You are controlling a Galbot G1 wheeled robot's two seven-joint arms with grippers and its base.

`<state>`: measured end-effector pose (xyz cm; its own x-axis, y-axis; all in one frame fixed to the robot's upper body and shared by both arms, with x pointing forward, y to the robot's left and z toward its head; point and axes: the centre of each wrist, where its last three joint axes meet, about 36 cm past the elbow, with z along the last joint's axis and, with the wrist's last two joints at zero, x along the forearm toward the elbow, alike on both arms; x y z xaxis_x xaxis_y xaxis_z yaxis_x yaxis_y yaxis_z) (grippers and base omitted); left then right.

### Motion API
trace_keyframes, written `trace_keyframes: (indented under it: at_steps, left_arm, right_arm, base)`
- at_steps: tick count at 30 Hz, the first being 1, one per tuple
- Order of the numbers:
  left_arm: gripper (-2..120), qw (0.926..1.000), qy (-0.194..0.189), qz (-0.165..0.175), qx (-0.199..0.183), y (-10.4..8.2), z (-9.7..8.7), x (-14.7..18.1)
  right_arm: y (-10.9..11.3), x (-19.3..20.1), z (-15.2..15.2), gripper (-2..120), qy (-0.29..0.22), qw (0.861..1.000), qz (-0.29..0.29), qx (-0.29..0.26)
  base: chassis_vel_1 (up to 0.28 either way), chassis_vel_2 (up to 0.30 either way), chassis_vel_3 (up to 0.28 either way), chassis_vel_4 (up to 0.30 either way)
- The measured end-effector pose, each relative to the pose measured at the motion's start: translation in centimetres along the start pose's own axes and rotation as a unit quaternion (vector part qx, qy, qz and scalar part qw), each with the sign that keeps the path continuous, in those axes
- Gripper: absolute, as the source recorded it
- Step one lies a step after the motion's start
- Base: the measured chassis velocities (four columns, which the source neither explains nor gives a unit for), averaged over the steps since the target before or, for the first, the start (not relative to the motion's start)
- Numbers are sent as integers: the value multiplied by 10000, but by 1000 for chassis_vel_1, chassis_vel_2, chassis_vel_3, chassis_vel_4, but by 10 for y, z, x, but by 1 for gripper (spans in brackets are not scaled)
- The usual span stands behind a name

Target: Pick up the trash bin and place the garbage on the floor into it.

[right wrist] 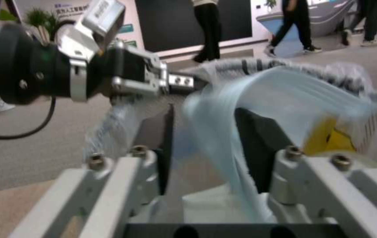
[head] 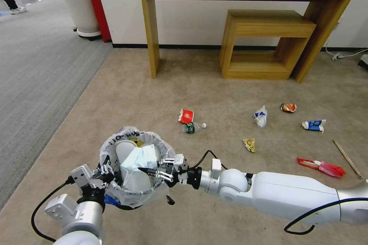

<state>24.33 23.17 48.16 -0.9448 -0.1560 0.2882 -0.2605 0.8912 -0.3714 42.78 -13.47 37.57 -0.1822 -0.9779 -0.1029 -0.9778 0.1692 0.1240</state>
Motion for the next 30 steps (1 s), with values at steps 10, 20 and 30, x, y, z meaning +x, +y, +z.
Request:
trace_keyframes:
  at_steps: [10,20,30]
  left_arm:
    - [3,9999,86,-106,-14,5,6,-7]
    - [3,9998,139,-126,66,4,8,-8]
    - [3,9999,64,-5,116,-4,5,-1]
  right_arm:
    - [6,5,-9,80,-159,9999,38,11]
    - [12,15,-7,100,-52,10000,55,3]
    - [6,7,-2,100,398,9992,2,53]
  base:
    - [0,0,0,0]
    - [0,0,0,0]
    - [0,0,0,0]
